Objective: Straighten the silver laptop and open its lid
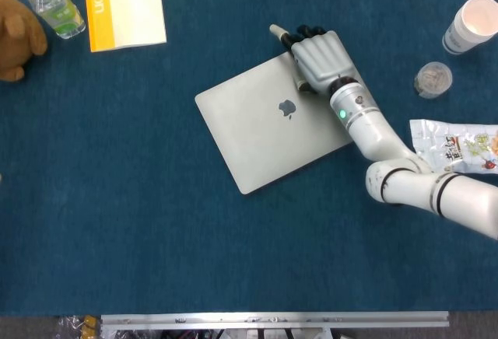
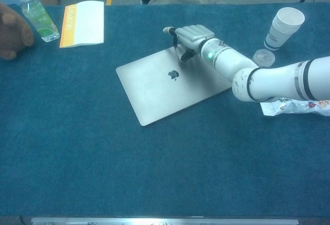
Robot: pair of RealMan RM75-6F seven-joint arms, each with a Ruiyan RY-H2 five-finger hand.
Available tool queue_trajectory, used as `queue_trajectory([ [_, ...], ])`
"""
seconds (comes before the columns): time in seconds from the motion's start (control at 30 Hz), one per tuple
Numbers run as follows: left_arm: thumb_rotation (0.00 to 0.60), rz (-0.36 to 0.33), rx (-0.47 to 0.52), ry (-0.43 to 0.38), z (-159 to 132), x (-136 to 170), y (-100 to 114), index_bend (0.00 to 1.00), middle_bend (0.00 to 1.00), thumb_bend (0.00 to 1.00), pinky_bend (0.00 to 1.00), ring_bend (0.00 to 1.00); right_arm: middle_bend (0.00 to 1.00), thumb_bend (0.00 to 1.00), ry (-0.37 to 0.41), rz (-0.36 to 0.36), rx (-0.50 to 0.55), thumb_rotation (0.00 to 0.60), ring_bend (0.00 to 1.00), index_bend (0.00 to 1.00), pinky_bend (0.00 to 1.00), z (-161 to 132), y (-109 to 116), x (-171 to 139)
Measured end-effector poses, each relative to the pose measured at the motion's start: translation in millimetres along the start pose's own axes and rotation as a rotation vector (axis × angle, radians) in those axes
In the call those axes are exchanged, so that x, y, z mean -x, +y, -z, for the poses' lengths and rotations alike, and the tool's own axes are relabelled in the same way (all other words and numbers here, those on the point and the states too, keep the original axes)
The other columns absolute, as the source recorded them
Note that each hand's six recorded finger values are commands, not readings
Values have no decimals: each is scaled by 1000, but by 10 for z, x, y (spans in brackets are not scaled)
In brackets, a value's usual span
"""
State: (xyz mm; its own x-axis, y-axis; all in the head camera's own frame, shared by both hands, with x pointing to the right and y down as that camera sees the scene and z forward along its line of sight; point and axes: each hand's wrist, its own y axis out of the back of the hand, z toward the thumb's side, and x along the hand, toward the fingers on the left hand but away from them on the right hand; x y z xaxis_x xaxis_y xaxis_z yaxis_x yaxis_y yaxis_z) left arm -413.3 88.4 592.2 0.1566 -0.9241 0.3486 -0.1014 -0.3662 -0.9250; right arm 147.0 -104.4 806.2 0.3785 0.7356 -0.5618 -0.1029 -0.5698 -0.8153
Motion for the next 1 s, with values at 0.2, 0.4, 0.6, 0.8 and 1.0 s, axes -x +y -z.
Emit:
queue_trajectory([
  [0.2,599,6,-3,-5,-3,19,-16,86,27,247,38,3,303,637,1,5,-14,583,121,0,175,30,27,-65],
  [0.4,598,3,-2,-5,2,29,-22,85,27,248,38,1,303,637,-20,23,-24,585,119,0,175,122,86,-109],
  [0.6,598,0,-2,-2,12,11,-17,85,27,247,38,1,294,637,-30,19,-22,585,112,0,175,134,74,-72],
  [0.8,595,5,-5,4,34,7,-28,85,27,248,38,1,292,637,-31,7,-27,585,109,0,175,94,1,-18],
  [1.0,597,4,-2,8,60,14,-28,85,27,247,38,1,292,637,-28,4,-38,584,108,0,175,84,-24,-5],
])
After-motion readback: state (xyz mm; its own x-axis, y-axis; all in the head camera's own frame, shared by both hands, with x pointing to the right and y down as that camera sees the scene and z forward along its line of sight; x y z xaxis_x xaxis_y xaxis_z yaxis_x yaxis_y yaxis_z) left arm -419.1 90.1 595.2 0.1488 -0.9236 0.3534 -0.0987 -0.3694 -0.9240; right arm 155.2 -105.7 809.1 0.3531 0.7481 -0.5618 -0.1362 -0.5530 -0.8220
